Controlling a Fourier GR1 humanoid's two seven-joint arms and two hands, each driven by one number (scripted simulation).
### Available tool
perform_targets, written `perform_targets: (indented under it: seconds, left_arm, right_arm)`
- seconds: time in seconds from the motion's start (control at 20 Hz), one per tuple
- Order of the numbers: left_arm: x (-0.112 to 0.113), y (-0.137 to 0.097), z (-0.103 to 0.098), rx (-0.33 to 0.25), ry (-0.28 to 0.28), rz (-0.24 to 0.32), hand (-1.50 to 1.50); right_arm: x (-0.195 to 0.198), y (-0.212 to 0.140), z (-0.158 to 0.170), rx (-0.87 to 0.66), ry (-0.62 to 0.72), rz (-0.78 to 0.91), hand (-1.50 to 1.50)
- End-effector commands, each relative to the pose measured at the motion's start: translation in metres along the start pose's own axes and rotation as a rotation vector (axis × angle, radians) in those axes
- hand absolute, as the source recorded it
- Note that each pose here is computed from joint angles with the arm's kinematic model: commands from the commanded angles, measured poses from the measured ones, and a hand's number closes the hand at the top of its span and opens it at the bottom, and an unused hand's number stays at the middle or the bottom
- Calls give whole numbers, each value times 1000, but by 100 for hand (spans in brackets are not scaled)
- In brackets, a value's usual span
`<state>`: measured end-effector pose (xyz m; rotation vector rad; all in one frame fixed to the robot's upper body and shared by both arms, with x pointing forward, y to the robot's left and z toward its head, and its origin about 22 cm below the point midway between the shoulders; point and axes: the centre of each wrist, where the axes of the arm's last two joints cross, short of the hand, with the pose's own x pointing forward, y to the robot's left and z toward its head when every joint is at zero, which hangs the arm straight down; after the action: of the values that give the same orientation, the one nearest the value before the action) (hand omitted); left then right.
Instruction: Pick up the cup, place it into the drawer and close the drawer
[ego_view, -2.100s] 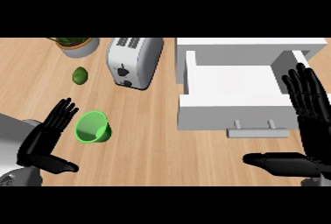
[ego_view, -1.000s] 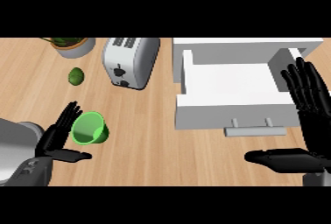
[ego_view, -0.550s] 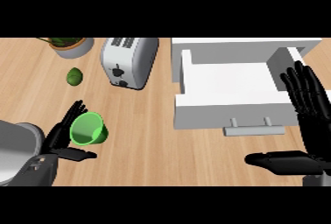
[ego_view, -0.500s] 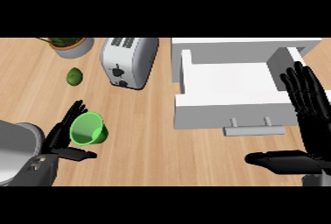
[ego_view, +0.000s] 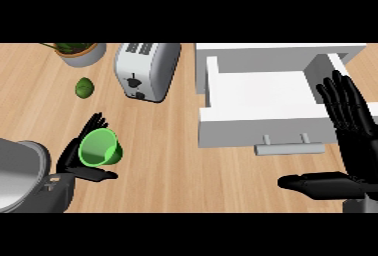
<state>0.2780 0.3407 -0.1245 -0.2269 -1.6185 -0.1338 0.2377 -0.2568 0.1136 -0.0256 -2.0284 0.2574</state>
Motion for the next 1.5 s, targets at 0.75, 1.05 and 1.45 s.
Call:
perform_targets:
  seconds: [0.75,1.05,1.45]
  left_arm:
    - [-17,-49,-13,-228,-162,420,150]
    - [-9,-31,-11,108,-303,309,150]
    - [3,-23,-21,259,-445,258,150]
  right_arm:
    - [-3,-1,-7,8,26,-1,-150]
    - [-9,-4,-3,-2,26,32,-150]
    - [2,-12,-14,-14,25,26,-150]
